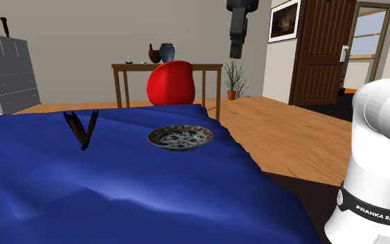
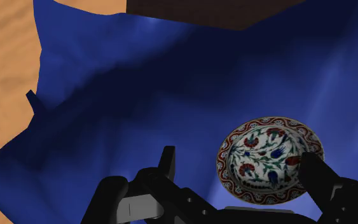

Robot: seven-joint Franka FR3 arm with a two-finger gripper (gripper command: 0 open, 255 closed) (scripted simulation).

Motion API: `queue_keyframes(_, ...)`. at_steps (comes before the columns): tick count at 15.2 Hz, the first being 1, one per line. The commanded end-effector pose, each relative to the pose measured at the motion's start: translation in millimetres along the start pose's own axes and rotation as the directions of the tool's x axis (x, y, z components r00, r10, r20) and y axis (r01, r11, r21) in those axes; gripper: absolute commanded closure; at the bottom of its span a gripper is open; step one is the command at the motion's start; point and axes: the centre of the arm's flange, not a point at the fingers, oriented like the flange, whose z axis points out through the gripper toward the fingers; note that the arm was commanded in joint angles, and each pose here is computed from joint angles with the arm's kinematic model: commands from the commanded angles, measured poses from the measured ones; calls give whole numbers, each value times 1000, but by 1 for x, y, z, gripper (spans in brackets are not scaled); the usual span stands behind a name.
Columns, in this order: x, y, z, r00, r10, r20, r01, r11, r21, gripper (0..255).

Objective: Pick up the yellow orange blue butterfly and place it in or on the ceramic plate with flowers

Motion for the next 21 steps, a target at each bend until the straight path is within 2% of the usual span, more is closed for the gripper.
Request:
queue_keyframes(1,0,0,0,1000,0,0,0,1000,0,0)
queue_keyframes(3,2,-24,13,998,62,-31,-63,998,-11,0)
queue_keyframes(6,8,-60,33,985,155,-79,-157,987,-25,0)
queue_keyframes(11,27,-117,67,940,302,-161,-311,950,-37,0)
queue_keyframes(16,57,-168,100,866,437,-242,-458,888,-36,0)
queue_keyframes(21,98,-213,132,766,557,-321,-593,805,-21,0)
